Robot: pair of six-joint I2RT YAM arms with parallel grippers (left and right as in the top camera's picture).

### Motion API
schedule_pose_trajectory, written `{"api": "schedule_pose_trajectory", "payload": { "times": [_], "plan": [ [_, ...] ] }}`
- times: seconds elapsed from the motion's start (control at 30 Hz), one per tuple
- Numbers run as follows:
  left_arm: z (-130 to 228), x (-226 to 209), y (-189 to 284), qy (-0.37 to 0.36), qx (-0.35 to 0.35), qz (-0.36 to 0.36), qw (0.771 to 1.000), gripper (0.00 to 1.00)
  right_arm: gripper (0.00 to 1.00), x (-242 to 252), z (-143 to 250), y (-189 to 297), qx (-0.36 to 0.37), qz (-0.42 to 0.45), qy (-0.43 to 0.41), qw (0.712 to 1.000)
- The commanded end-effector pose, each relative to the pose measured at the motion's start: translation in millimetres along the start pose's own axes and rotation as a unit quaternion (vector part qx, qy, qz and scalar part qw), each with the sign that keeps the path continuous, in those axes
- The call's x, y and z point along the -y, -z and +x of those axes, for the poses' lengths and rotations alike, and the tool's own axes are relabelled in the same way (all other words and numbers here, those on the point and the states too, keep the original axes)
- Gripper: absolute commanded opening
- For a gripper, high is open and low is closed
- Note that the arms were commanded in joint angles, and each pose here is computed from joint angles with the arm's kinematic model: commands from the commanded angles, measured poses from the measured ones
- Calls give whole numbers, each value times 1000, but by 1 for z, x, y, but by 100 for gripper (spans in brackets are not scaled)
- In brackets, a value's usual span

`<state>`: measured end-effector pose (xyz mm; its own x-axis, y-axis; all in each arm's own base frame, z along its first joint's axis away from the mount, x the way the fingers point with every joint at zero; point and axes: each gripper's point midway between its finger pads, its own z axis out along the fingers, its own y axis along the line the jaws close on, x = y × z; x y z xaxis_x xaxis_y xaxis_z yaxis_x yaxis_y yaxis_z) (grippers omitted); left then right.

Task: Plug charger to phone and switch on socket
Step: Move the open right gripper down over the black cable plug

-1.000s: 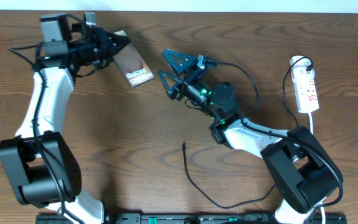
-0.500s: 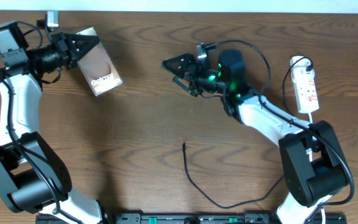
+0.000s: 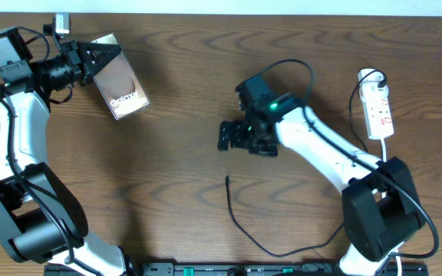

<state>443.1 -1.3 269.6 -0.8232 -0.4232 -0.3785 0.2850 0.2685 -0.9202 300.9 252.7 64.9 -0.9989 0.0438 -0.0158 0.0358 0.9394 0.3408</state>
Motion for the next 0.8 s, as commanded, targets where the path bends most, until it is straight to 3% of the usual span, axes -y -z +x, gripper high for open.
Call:
{"api": "schedule_pose_trajectory", "payload": {
  "times": [0.0,0.2,0.43,0.77],
  "plan": [
    [1,20,3,-19,-7,20,1000,7,99,1,-2,0,52,70,37,996],
    [3,18,3,-9,-8,20,1000,7,99,-26,25,-11,57,80,80,992],
    [5,17,3,-4,-9,19,1000,7,99,-27,41,-18,68,102,23,992],
    [4,16,3,-4,-8,18,1000,7,99,-46,58,-26,78,92,37,992]
  ]
}}
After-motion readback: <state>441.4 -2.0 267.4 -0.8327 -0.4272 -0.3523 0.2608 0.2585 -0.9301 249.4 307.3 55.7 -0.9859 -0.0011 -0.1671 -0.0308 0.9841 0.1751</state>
